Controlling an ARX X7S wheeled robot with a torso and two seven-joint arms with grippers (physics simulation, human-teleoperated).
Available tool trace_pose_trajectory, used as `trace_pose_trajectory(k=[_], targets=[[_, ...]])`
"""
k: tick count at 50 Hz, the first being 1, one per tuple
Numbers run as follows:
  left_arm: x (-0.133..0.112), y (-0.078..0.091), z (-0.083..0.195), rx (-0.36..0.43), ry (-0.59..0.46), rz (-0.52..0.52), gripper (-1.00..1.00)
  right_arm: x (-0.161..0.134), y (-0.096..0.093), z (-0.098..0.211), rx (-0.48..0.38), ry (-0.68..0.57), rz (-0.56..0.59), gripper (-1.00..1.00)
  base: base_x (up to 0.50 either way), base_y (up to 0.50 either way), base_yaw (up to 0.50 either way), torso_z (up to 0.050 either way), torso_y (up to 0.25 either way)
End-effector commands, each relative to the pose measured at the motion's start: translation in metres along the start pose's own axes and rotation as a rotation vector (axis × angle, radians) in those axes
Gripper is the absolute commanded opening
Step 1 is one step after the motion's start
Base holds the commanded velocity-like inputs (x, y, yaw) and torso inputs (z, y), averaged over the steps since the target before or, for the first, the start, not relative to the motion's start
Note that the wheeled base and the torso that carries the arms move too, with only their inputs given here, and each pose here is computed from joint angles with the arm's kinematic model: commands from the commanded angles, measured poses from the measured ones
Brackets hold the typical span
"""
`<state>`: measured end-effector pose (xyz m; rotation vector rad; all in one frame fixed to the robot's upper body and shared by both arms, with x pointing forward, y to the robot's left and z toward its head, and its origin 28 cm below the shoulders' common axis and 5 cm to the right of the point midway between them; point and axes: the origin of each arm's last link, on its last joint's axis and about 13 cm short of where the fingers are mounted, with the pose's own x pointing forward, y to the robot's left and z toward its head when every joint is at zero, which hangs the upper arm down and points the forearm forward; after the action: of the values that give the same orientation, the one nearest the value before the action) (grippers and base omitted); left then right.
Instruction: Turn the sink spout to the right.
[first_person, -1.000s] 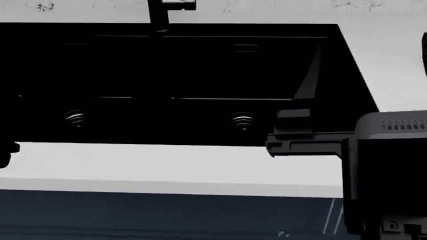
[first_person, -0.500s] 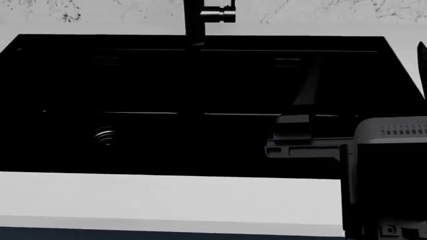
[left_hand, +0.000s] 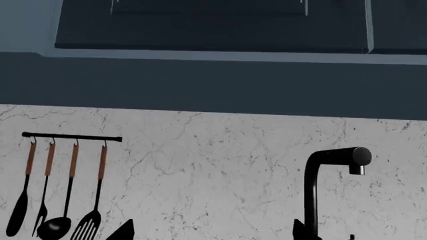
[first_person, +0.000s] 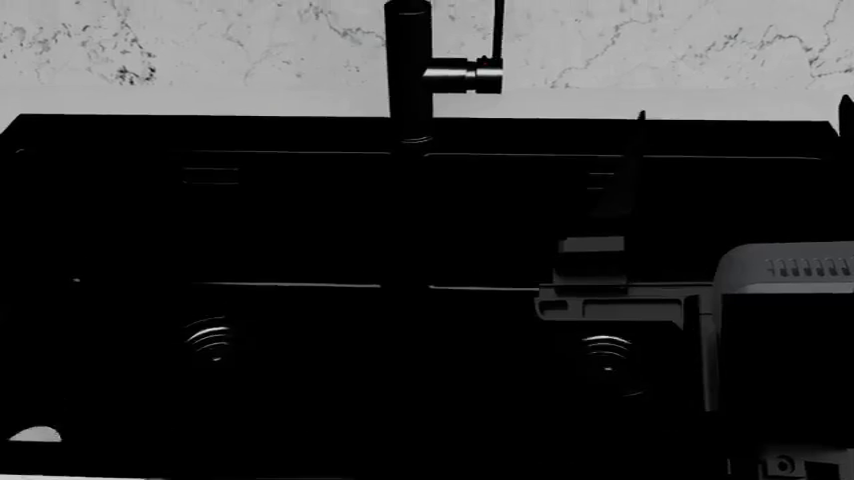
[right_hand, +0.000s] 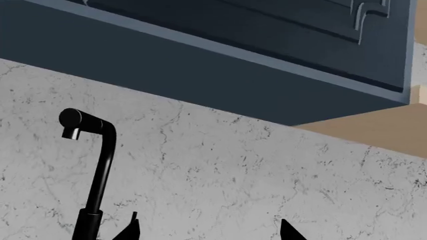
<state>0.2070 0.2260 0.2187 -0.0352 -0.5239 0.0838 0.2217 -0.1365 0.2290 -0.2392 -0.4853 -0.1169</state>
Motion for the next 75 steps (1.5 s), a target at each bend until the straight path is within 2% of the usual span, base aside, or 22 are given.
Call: trace_pose_trajectory(k=[1, 5, 7, 8, 17, 37, 56, 75], targets=[[0.0, 0.0, 0.001, 0.0, -0.002, -0.002, 1.0, 0.001, 0.0, 0.002, 0.0, -0.005, -0.001, 1.0, 0.37, 0.12, 0.0, 0.0, 0.0], [0.0, -0.001, 0.0, -0.002, 0.002, -0.005, 1.0, 0.0, -0.001, 0.002, -0.002, -0.003, -0.005, 1.0, 0.37, 0.11, 0.0, 0.0, 0.004], [0.0, -0.001, 0.002, -0.044, 0.011, -0.005, 1.0, 0.0, -0.002, 0.002, 0.001, -0.001, -0.009, 1.0, 0.37, 0.11, 0.0, 0.0, 0.0], [0.001, -0.001, 0.002, -0.021, 0.002, -0.003, 1.0, 0.0, -0.001, 0.003, -0.002, -0.001, -0.005, 1.0, 0.37, 0.11, 0.0, 0.0, 0.0], [0.0, 0.0, 0.001, -0.025, 0.003, -0.004, 1.0, 0.001, 0.0, 0.001, -0.009, 0.016, 0.026, 1.0, 0.36, 0.11, 0.0, 0.0, 0.0], [-0.001, -0.002, -0.004, -0.031, 0.021, -0.014, 1.0, 0.001, 0.004, 0.004, -0.009, 0.025, 0.02, 1.0, 0.0, 0.0, 0.0, 0.0, 0.001], [-0.003, -0.003, -0.006, -0.03, 0.033, -0.032, 1.0, 0.022, 0.029, 0.029, 0.003, -0.037, 0.12, 1.0, 0.0, 0.0, 0.0, 0.0, 0.0], [-0.005, 0.001, -0.009, -0.029, 0.039, -0.018, 1.0, 0.043, 0.056, 0.034, 0.12, -0.061, 0.197, 1.0, 0.0, 0.0, 0.0, 0.0, 0.0]])
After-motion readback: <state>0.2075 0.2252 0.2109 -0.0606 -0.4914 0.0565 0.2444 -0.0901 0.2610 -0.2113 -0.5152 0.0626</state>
